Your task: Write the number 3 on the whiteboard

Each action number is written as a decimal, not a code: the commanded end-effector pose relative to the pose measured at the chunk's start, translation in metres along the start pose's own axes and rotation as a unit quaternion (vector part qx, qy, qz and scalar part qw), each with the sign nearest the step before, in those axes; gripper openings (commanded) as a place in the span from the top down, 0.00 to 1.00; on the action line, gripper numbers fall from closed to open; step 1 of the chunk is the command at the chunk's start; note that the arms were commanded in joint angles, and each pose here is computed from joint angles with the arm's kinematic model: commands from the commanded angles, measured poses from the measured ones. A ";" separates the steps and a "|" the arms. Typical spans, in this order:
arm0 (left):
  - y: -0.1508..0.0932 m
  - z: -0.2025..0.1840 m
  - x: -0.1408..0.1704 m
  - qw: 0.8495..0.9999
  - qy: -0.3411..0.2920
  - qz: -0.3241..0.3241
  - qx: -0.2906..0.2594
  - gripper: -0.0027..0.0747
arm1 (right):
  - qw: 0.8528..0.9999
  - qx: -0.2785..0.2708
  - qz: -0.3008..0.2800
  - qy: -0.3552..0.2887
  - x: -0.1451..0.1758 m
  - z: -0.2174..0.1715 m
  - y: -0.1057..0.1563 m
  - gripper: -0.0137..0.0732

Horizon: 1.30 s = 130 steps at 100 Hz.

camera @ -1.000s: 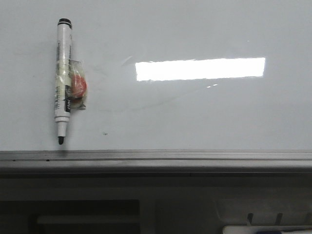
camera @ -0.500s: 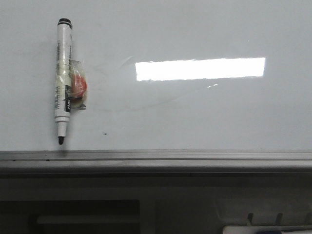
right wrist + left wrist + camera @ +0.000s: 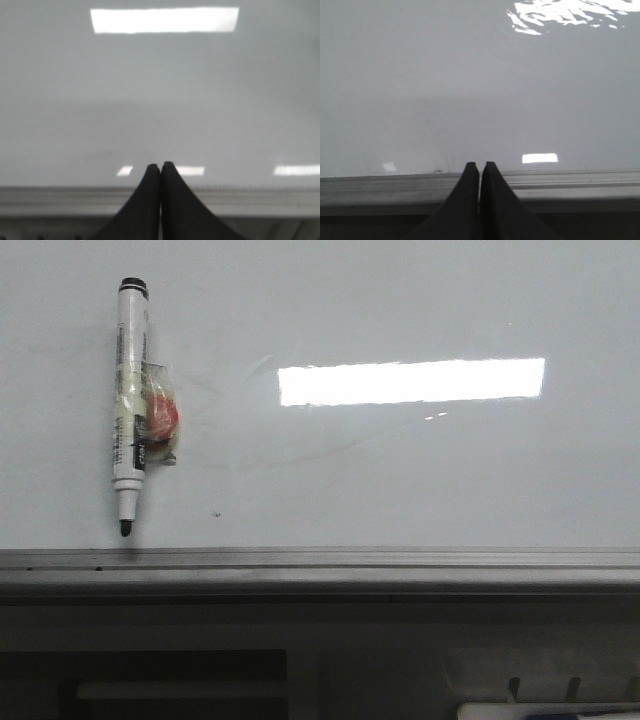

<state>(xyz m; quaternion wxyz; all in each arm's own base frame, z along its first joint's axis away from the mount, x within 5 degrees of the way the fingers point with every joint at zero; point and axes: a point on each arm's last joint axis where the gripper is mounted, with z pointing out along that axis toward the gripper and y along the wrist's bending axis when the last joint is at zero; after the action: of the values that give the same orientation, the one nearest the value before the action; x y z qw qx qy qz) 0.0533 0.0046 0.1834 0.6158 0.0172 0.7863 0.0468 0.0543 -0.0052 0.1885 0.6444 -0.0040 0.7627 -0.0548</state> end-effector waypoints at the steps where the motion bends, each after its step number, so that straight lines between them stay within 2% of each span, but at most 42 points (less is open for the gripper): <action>1: -0.001 -0.001 -0.008 0.998 -0.063 -0.013 0.007 0.99 | 0.996 0.000 -0.005 -0.085 -0.007 0.000 0.001 0.90; 18: -0.002 -0.003 -0.016 0.994 -0.111 -0.013 0.010 0.99 | 0.985 -0.001 -0.004 -0.170 -0.022 -0.004 0.001 0.90; 32: -0.002 -0.003 -0.016 0.994 -0.110 -0.013 0.010 0.99 | 0.980 -0.001 -0.004 -0.197 -0.027 -0.005 0.001 0.90; 51: -0.002 -0.003 -0.016 0.994 -0.111 -0.013 0.010 0.99 | 0.980 -0.001 -0.004 -0.198 -0.027 -0.005 0.001 0.90; 77: -0.002 -0.005 -0.025 0.987 -0.157 -0.015 0.011 0.99 | 0.991 -0.001 -0.004 -0.135 -0.016 -0.002 0.001 0.90; 93: -0.001 -0.008 -0.031 0.985 -0.169 -0.037 0.015 0.99 | 0.996 -0.005 0.022 -0.081 -0.021 0.002 0.000 0.90; 107: 0.001 -0.010 -0.046 0.989 -0.138 -0.045 0.011 0.99 | 0.999 -0.008 0.028 -0.037 -0.034 0.009 -0.001 0.90; 115: 0.003 -0.010 -0.058 0.993 -0.117 -0.031 0.003 0.99 | 0.997 -0.015 0.077 -0.015 -0.045 0.013 -0.001 0.90; 130: 0.005 -0.006 -0.081 0.992 -0.123 -0.017 0.001 0.99 | 0.996 -0.020 0.084 0.026 -0.061 0.020 -0.001 0.90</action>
<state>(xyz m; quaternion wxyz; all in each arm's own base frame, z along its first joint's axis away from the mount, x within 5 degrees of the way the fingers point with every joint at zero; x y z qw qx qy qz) 0.0617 0.0029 0.2377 0.6734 0.0073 0.7386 0.0314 0.0771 -0.0030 0.2238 0.6057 0.0439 0.7944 0.0088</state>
